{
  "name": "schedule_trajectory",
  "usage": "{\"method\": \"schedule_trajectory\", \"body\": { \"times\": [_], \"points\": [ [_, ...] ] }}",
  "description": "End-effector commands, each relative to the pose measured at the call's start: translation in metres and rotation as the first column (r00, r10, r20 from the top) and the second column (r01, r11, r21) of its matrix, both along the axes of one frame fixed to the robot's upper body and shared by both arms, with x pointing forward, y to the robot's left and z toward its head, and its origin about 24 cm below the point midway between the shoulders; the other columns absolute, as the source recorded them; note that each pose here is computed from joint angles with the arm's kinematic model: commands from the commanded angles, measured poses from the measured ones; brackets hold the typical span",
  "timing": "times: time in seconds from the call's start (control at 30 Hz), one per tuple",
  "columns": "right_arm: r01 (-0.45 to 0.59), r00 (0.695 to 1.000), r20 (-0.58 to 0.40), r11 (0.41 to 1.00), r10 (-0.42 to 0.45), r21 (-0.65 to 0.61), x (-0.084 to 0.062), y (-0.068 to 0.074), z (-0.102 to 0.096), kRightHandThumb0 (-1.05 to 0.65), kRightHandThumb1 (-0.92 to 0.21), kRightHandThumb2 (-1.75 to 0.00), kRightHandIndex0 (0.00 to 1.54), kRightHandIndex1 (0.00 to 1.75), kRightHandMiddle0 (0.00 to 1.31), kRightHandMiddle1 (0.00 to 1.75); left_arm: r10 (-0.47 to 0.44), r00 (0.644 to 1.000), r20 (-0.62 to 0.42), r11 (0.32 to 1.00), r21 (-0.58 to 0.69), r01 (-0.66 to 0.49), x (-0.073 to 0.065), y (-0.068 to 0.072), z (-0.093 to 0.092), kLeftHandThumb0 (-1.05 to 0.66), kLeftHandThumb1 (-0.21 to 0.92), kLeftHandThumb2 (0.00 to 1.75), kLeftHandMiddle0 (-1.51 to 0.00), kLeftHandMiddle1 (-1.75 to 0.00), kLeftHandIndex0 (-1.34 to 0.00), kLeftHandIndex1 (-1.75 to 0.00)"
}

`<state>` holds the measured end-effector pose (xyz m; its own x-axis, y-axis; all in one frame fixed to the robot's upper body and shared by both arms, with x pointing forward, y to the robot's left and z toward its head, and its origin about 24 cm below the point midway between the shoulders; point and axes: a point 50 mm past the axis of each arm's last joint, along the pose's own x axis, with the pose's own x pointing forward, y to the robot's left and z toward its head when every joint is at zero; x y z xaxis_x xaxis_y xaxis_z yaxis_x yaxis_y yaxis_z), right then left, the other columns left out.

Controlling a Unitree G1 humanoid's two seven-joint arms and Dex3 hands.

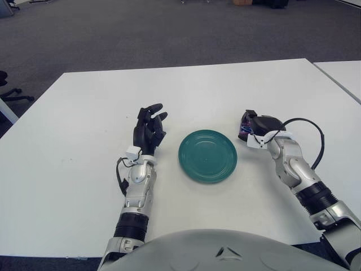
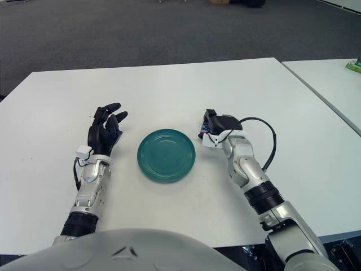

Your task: Put the gum into the plate.

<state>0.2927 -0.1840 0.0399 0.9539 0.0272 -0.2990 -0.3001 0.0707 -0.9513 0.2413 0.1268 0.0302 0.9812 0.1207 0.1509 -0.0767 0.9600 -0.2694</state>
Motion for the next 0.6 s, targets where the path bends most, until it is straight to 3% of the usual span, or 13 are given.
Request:
{"method": "schedule_trajectory", "body": {
  "times": [0.0, 0.23, 0.57],
  "points": [
    [0.078, 0.997, -0.005, 0.996, -0.078, 0.040, 0.0068, -0.0039, -0.0084, -0.88, -0.92, -0.61, 0.23, 0.60, 0.00, 0.58, -0.005, 1.000, -0.005, 1.000, -0.030, 0.005, 0.0001, -0.0085, 0.0011, -0.76, 0.92, 0.67, -0.36, -0.95, -0.28, -1.19],
    [0.200, 0.978, 0.019, 0.963, -0.207, 0.181, 0.0126, -0.0024, -0.0095, -0.88, -0.92, -0.57, 0.18, 0.52, 0.00, 0.47, -0.015, 1.000, -0.009, 0.999, -0.040, 0.015, -0.0004, -0.0122, 0.0014, -0.75, 0.92, 0.67, -0.36, -0.94, -0.28, -1.19],
    [0.289, 0.949, 0.038, 0.913, -0.313, 0.286, 0.0133, 0.0038, -0.0115, -0.86, -0.92, -0.52, 0.12, 0.43, 0.00, 0.42, -0.012, 1.000, -0.011, 0.999, -0.035, 0.012, -0.0012, -0.0150, 0.0021, -0.75, 0.92, 0.68, -0.36, -0.94, -0.29, -1.18]
  ]
}}
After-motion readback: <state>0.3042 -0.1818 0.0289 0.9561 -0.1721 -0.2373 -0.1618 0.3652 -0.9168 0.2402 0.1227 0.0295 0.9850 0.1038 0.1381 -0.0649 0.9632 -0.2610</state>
